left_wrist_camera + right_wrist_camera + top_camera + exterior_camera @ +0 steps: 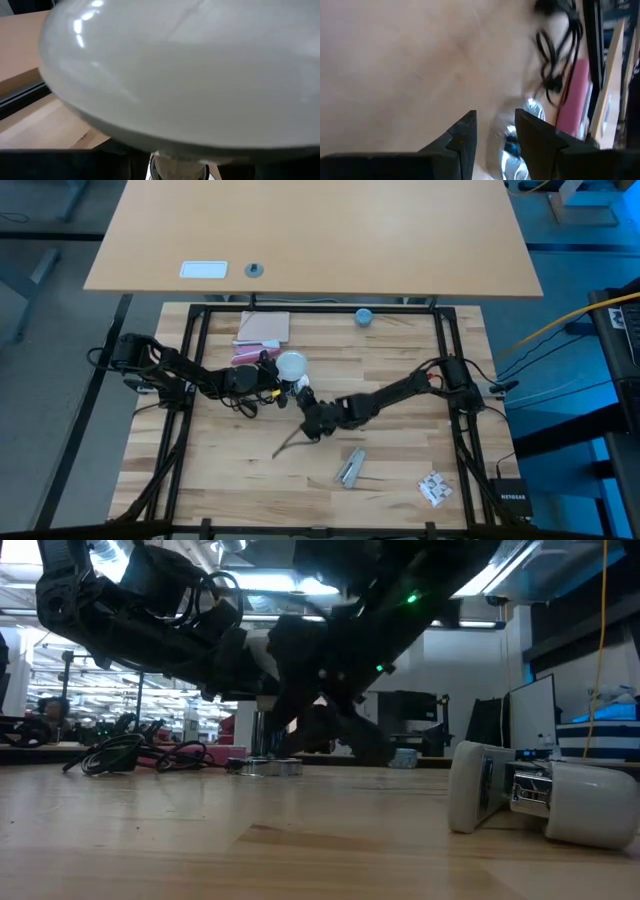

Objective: Screw lightbulb
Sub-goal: Insert the lightbulb into the lamp

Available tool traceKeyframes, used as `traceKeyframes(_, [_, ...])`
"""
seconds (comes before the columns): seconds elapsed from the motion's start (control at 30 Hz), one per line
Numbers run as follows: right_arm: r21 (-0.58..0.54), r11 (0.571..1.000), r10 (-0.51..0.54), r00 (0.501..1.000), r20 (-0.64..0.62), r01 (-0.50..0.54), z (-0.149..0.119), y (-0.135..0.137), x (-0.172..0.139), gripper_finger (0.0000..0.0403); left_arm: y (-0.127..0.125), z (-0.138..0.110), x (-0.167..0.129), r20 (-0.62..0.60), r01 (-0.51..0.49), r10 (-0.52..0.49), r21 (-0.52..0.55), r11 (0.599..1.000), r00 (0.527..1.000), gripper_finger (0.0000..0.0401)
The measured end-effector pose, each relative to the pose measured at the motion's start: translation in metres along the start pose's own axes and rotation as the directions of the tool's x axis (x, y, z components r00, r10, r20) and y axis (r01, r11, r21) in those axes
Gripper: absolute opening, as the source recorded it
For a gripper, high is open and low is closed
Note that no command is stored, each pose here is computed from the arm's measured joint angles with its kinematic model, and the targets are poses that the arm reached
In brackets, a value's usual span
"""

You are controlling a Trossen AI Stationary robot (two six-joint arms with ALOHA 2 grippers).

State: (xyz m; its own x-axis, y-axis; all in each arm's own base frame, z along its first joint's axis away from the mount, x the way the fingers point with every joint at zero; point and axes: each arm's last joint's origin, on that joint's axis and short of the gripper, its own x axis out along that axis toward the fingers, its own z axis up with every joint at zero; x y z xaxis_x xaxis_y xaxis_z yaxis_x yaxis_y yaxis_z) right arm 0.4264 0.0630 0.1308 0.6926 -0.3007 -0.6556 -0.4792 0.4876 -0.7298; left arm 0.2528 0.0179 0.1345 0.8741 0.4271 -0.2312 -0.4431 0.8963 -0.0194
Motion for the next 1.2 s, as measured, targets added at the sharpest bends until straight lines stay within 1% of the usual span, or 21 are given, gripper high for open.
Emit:
traceKeyframes(0.1, [0.03, 1.0, -0.006, 1.0, -0.015, 0.006, -0.012, -0.01, 0.007, 0.0124, 0.0, 0.0, 0.0, 0.0, 0.0, 0.0, 0.0, 1.0, 1.0, 0.017])
traceKeyframes(0.2, [0.052, 0.998, 0.035, 0.999, 0.03, -0.037, -0.021, -0.016, 0.012, 0.0115, 0.0, 0.0, 0.0, -0.001, 0.0, 0.0, 0.0, 1.0, 1.0, 0.017])
traceKeyframes(0.33, [0.064, 0.996, 0.062, 0.997, 0.036, -0.064, -0.03, -0.013, 0.025, 0.0096, 0.0, 0.0, 0.0, -0.001, -0.001, 0.001, 0.0, 1.0, 1.0, 0.017])
traceKeyframes(0.5, [0.07, 0.996, 0.045, 0.999, 0.017, -0.046, -0.032, -0.007, 0.038, 0.0068, 0.0, -0.002, 0.0, -0.014, -0.002, 0.002, 0.004, 1.0, 1.0, 0.017])
traceKeyframes(0.73, [0.066, 0.998, -0.009, 0.995, -0.094, 0.015, -0.036, -0.005, 0.038, 0.0049, 0.001, -0.002, 0.0, -0.014, -0.009, 0.009, 0.002, 1.0, 1.0, 0.017])
traceKeyframes(0.9, [0.023, 1.0, 0.018, 0.977, -0.215, -0.013, -0.044, 0.001, 0.038, 0.0048, 0.001, -0.002, 0.0, -0.012, -0.012, 0.012, 0.008, 1.0, 1.0, 0.017])
traceKeyframes(0.97, [0.024, 1.0, 0.018, 0.966, -0.257, -0.012, -0.046, 0.003, 0.037, 0.0048, 0.001, -0.002, 0.0, -0.013, -0.008, 0.008, 0.013, 1.0, 1.0, 0.017])
traceKeyframes(1.2, [0.038, 0.999, -0.016, 0.952, -0.304, 0.029, -0.051, 0.001, 0.038, 0.0048, 0.0, -0.002, 0.0, -0.014, 0.0, 0.0, 0.015, 1.0, 1.0, 0.017])
